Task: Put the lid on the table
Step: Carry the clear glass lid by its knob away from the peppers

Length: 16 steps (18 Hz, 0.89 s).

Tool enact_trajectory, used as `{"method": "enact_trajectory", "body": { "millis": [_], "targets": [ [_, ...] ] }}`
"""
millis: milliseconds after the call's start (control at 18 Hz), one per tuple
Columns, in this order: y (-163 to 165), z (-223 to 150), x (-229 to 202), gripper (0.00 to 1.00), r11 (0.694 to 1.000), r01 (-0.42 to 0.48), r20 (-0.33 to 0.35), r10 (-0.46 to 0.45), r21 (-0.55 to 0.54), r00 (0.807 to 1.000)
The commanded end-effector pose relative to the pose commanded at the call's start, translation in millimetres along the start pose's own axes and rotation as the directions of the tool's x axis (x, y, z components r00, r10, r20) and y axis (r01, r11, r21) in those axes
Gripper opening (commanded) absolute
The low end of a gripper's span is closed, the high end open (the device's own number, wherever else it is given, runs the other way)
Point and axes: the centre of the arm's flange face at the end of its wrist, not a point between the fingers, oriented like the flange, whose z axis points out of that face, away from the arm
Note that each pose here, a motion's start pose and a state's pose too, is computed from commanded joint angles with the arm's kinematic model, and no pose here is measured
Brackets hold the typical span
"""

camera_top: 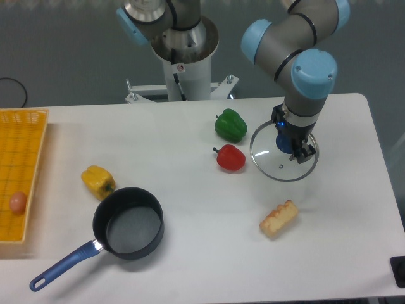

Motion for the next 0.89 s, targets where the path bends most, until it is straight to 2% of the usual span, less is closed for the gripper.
{"method": "enact_trajectory", "body": {
  "millis": [500,722,889],
  "targets": [
    [8,3,2,0.65,1.0,0.012,-0.002,-0.012,0.006,1.0],
    [25,10,1,0.65,1.0,-0.016,-0.008,0.016,0.008,1.0],
    [37,19,-1,0.65,0.997,-0.076,-0.02,0.076,0.011,0.997]
  ]
}}
